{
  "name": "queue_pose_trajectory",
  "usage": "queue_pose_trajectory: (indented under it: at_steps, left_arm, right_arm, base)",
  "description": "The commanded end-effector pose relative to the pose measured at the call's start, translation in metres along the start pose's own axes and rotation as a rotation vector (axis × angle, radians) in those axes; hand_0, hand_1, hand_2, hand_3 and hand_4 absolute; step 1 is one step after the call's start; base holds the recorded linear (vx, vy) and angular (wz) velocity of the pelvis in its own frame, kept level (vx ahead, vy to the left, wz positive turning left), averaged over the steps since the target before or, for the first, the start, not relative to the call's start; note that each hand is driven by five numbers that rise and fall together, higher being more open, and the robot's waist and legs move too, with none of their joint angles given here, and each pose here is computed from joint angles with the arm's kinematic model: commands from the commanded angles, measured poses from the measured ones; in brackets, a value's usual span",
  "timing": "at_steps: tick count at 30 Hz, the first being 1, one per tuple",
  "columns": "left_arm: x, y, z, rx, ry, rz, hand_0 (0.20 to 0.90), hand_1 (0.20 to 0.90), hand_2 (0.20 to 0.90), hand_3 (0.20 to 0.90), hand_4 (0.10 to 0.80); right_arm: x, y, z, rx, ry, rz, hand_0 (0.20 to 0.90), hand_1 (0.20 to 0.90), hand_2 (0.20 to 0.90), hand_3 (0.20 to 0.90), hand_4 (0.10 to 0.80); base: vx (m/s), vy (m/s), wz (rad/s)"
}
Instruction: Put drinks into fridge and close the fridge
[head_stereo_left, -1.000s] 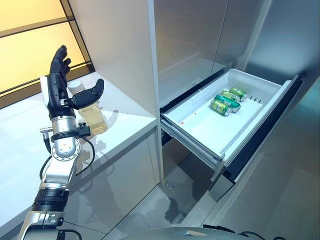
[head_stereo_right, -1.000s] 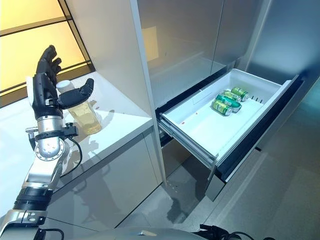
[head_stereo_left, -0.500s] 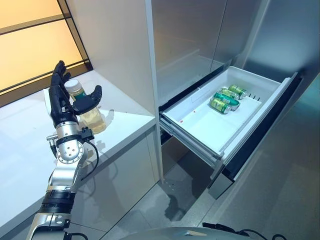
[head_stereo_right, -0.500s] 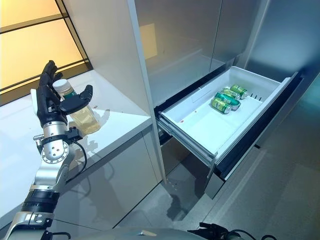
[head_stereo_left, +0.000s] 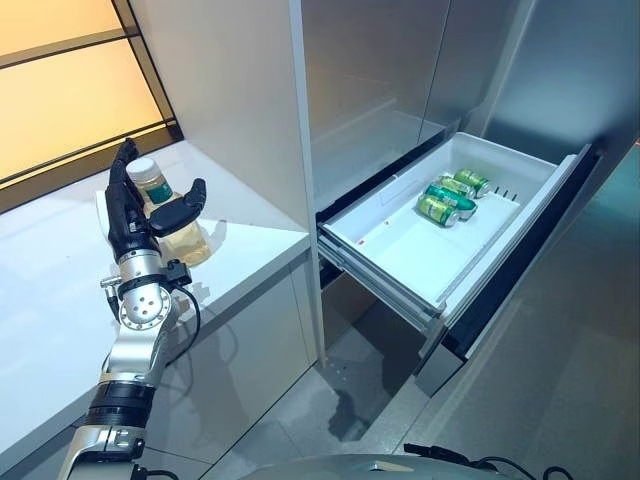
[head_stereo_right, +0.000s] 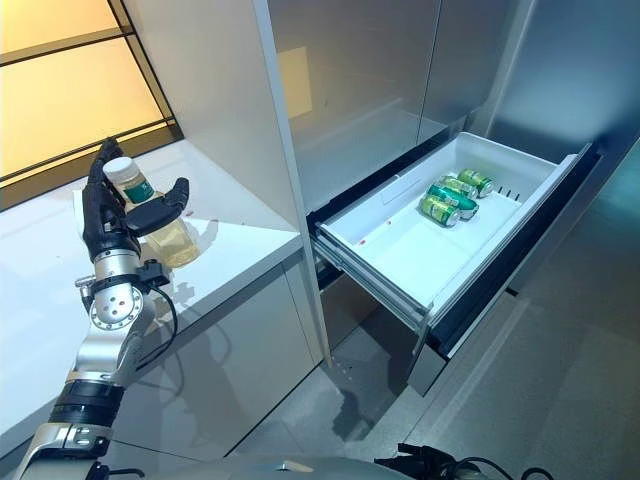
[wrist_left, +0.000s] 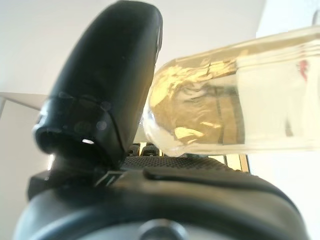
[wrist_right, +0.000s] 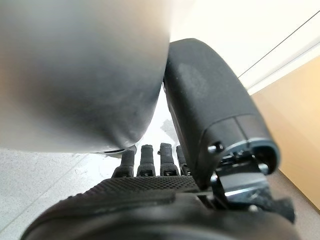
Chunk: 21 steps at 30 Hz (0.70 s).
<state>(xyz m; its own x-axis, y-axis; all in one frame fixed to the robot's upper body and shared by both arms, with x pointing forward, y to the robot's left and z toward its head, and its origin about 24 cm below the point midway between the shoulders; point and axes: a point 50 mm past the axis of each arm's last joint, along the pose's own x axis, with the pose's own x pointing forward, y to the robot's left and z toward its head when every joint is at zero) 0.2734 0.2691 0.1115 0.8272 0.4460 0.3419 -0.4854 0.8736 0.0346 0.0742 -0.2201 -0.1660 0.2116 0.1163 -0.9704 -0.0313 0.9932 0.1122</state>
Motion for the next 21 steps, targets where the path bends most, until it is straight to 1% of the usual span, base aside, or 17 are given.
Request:
queue_pose_trajectory:
  at_steps: [1,21]
  left_arm:
    - [0.0233,-0.0015,0.0236,-0.015,-0.11,0.03,0.9,0.9,0.9,0.9,0.8]
    - [0.0254,-0.0043,0.0226,-0.037,-0.086,0.035,0.9,0.9,0.9,0.9,0.8]
  right_arm:
    - [0.0007,0.0058,-0.0164,-0.005,0.059,0.034,0.9,0.9,0.9,0.9,0.8]
    - [0.0001,0.0044,-0.0166,-0.003,0.061,0.03,0.9,0.9,0.9,0.9,0.8]
  base:
    - [0.0,0.0,0.0]
    - [0.0,0.0,0.0]
